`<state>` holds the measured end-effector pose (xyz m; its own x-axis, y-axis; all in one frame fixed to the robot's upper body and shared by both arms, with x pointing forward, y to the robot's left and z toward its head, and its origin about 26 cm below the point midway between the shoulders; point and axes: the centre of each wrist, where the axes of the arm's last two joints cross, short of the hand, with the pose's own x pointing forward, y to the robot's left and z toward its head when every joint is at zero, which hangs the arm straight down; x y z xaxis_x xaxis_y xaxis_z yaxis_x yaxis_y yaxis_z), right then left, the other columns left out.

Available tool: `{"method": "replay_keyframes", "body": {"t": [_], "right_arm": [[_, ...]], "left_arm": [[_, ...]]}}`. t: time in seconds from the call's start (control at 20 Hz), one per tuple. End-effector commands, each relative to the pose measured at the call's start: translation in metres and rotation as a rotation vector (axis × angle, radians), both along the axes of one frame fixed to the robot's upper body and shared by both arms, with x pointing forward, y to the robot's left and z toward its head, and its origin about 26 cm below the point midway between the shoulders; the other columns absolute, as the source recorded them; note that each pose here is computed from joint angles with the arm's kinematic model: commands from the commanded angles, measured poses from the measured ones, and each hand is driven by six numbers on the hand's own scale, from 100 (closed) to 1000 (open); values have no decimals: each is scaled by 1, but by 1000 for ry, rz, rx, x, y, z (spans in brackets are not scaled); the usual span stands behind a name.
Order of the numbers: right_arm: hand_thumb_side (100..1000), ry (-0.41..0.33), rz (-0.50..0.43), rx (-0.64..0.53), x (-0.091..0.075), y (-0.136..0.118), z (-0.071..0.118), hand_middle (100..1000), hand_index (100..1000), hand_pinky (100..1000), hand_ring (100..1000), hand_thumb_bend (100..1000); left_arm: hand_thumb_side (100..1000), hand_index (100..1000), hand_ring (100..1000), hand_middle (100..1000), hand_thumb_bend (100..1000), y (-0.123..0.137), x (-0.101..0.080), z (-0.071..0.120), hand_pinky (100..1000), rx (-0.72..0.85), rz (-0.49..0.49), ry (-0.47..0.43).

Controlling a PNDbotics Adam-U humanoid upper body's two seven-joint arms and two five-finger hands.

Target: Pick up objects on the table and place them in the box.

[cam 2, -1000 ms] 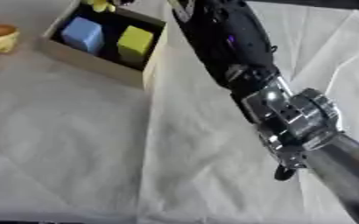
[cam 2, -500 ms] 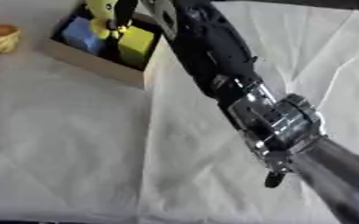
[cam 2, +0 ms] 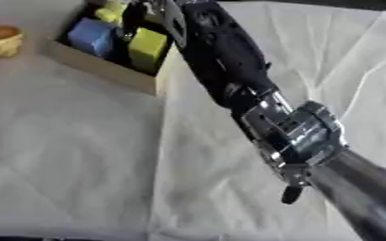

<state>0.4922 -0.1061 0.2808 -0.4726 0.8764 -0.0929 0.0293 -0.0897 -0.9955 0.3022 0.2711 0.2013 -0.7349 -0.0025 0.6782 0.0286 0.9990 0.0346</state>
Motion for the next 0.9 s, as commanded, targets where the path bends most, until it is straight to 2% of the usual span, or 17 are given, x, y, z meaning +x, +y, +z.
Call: {"method": "replay_keyframes", "body": {"t": [0.05, 0.25, 0.3, 0.35, 0.4, 0.45, 0.6, 0.9], "right_arm": [[275, -55, -2, 3, -3, 0, 20, 883, 1000, 889, 979, 492], [228, -87, 17, 50, -7, -2, 29, 866, 1000, 878, 960, 428], [203, -102, 22, 67, -9, -3, 34, 857, 1000, 869, 946, 360], [194, -119, 24, 84, -12, -6, 40, 855, 1000, 867, 944, 346], [134, -141, 23, 104, -14, -10, 47, 833, 984, 857, 928, 198], [145, -167, 23, 125, -16, -16, 55, 830, 982, 852, 922, 100], [252, -252, 22, 184, -25, -37, 74, 818, 965, 838, 905, 100], [398, -444, 27, 285, -48, -95, 102, 777, 911, 821, 864, 100]], "left_arm": [[662, 831, 863, 747, 100, -2, -2, 7, 781, 10, -12, -25], [661, 830, 863, 747, 100, -1, -3, 7, 781, 12, -8, -25], [660, 830, 863, 747, 100, -1, -3, 8, 782, 15, -3, -25], [660, 830, 863, 747, 100, 0, -3, 8, 782, 19, 1, -25], [654, 830, 864, 748, 100, 2, -3, 9, 782, 30, 8, -27], [644, 831, 864, 749, 100, 4, -3, 10, 782, 47, 18, -30], [602, 833, 864, 750, 100, 13, -3, 21, 783, 119, 63, -56], [484, 842, 862, 757, 100, 32, 3, 47, 790, 340, 161, -113]]}}
